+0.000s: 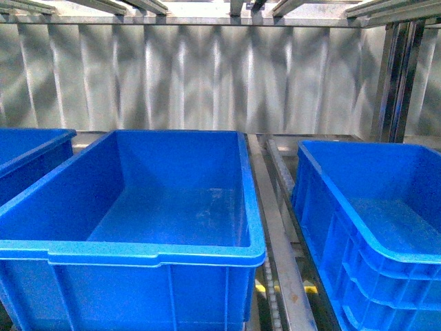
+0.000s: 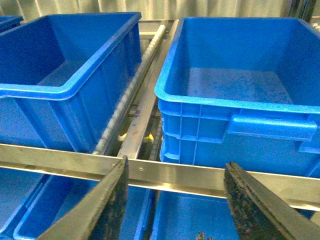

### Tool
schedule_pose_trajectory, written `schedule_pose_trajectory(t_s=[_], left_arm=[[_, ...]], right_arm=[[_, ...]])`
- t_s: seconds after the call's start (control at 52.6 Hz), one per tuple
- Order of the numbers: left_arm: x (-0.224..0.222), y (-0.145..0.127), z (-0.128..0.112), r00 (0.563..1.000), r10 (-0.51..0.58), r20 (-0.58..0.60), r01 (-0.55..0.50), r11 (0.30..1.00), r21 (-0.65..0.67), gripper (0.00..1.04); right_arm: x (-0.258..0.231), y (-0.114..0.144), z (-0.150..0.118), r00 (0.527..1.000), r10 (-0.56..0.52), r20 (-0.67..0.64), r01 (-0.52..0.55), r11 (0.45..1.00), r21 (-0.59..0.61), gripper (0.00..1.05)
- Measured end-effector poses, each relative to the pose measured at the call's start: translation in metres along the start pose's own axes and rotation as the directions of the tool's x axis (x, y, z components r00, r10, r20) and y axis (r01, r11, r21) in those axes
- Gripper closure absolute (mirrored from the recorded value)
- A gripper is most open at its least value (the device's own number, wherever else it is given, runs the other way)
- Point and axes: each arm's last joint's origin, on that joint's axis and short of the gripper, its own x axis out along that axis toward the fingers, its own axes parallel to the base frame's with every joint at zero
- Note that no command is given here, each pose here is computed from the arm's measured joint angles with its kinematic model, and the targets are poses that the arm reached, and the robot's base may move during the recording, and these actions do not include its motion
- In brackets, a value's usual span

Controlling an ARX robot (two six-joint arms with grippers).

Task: Pick red and yellow buttons and place in box

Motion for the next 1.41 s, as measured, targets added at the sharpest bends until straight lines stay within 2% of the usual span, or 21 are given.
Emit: schedule_pose_trajectory(t_s=[0.114,0.171,1.351,1.408], left_arm=[[0.0000,-0.0001,0.0000,1.000,-0.003,0.000,0.003,1.000,0.000,0.08],[0.0000,-0.0001,0.0000,1.000,-0.003,0.000,0.003,1.000,0.000,0.08],[0.0000,-0.0001,0.0000,1.000,-0.001,0.000,0.001,1.000,0.000,0.08],[0.0012,-0.0009,-0.0015,0.982,-0.095,-0.161,0.081,0.992,-0.092,0.08]], right_arm=[[0.0000,-0.0001,0.0000,1.000,-0.005,0.000,0.005,1.000,0.000,0.13],[-0.0001,-0.0001,0.0000,1.000,-0.005,0.000,0.005,1.000,0.001,0.05],[-0.0001,0.0001,-0.0001,1.000,0.003,-0.001,-0.003,1.000,0.000,0.07],[-0.0001,0.0000,-0.0001,1.000,0.001,-0.001,-0.001,1.000,0.000,0.07]])
